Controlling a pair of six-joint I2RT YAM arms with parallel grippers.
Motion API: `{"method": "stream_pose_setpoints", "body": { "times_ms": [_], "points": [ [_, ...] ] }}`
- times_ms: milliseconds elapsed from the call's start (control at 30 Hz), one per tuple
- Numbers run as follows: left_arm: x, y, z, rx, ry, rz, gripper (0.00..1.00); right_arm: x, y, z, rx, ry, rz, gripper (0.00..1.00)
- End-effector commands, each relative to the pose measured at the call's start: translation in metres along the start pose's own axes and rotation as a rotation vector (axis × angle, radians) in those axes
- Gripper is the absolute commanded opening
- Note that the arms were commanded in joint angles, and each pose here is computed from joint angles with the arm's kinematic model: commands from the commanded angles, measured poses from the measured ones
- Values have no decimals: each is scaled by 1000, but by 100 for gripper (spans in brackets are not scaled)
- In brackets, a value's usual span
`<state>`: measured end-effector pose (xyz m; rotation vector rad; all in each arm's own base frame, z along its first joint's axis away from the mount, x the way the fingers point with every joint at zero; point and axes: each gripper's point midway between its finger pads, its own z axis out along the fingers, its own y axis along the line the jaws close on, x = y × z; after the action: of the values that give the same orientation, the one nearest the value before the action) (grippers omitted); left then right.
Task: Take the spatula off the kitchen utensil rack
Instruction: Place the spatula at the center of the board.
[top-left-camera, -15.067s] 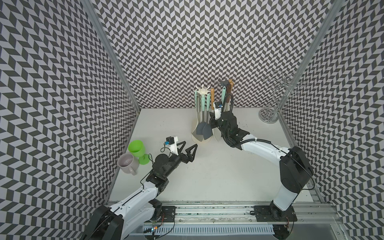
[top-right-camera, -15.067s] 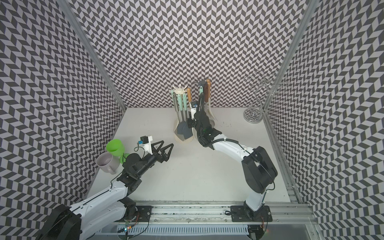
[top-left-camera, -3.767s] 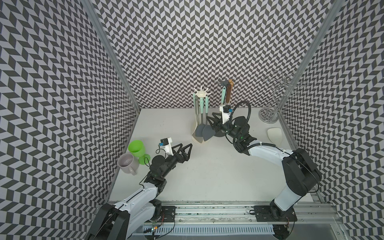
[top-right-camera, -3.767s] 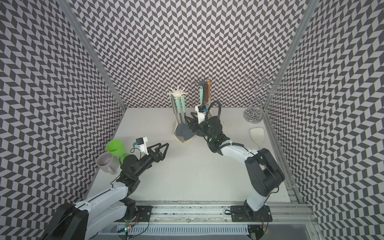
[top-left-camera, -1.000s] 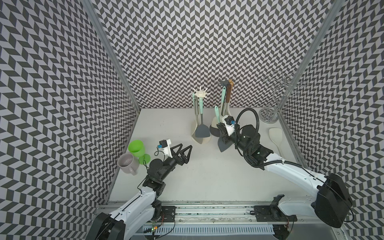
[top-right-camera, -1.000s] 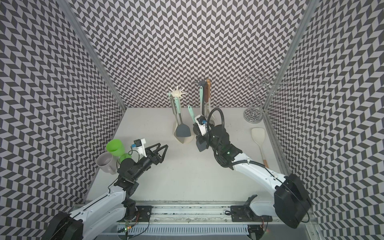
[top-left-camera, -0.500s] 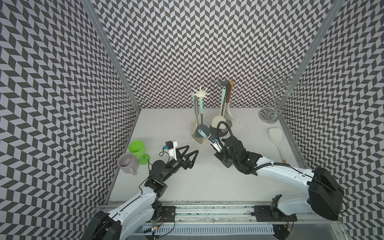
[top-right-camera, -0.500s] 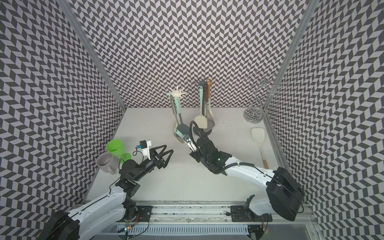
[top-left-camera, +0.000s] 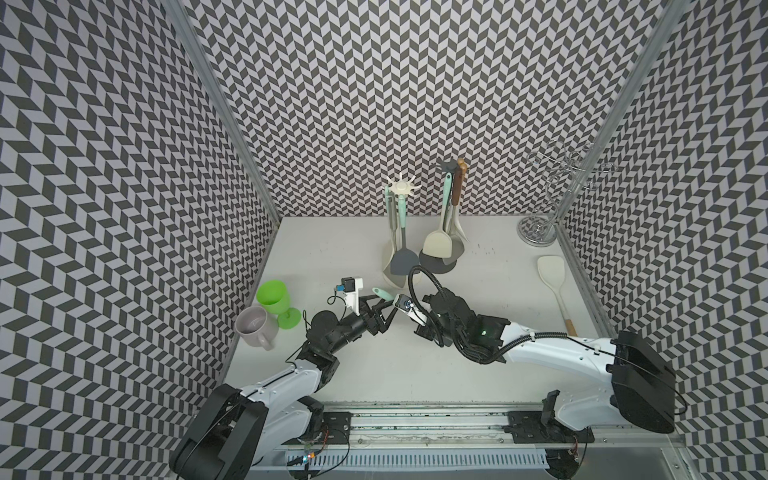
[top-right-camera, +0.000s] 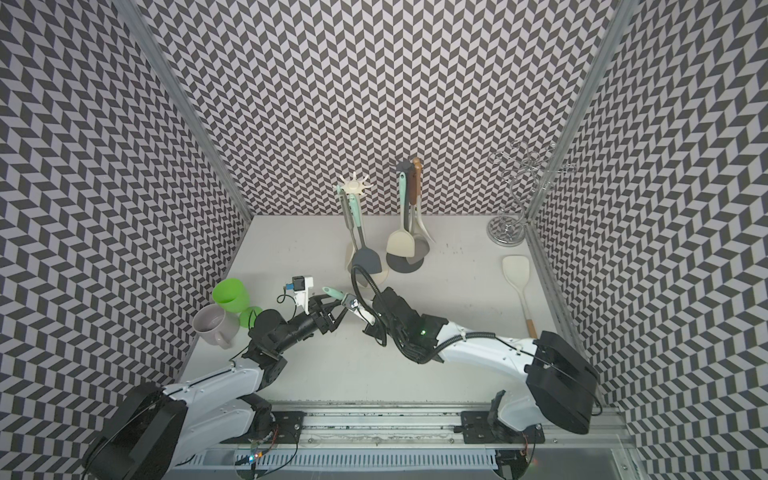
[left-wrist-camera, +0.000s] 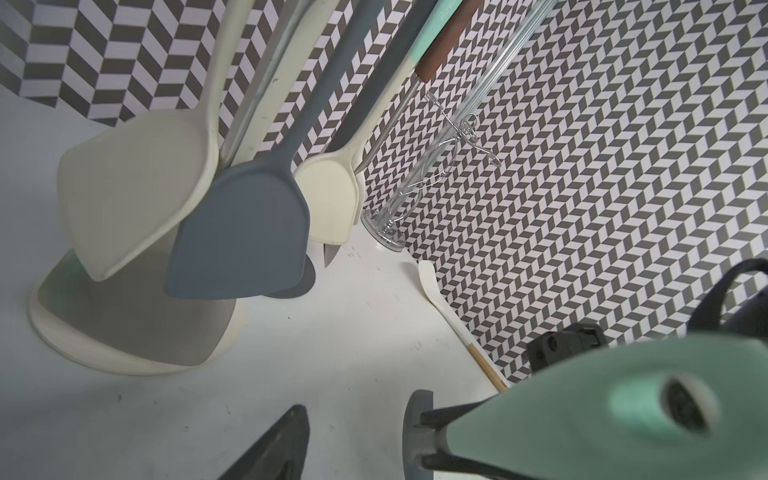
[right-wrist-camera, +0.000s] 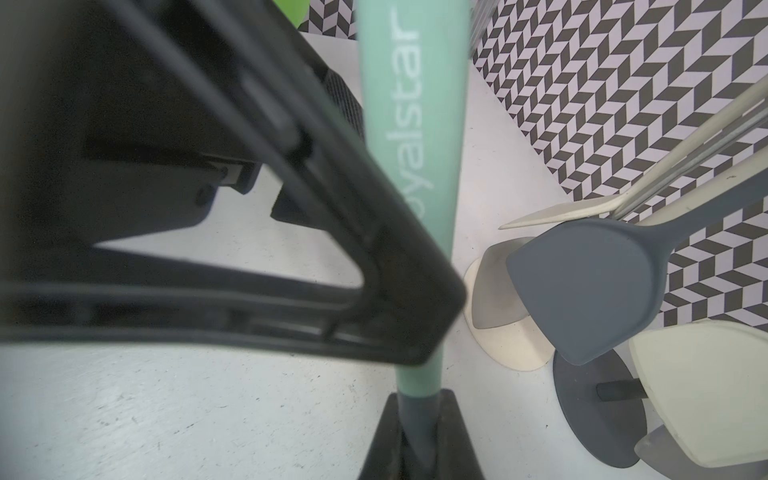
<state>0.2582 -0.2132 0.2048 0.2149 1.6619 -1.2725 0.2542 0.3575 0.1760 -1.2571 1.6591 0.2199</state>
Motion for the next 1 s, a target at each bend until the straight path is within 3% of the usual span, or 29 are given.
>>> {"method": "stream_pose_setpoints", "body": {
  "times_ms": [0, 200, 267, 333, 667, 767, 900, 967],
  "points": [
    [-19, -22, 5, 97, -33, 29, 73, -28, -9, 0, 39, -73, -8, 0],
    [-20, -23, 4, 100, -34, 26, 44, -22, -5, 3, 44, -46, -24, 0],
    [-21, -22, 4, 91, -37, 32, 25, -17, -7, 4, 63, -23, -32, 0],
    [-22, -21, 4, 82, -36, 38, 0, -13, -10, 6, 84, -3, -37, 0],
    [-26, -22, -3, 71, -69, 58, 0, -14, -13, 8, 106, 3, -9, 0],
    [-27, -24, -4, 74, -78, 65, 0, -12, -11, 8, 99, 14, 22, 14],
    [-30, -25, -8, 67, -98, 80, 0, -10, -14, 6, 104, 43, 82, 45],
    [-31, -25, -10, 58, -107, 86, 0, -11, -17, 0, 115, 44, 131, 55]
  ]
}}
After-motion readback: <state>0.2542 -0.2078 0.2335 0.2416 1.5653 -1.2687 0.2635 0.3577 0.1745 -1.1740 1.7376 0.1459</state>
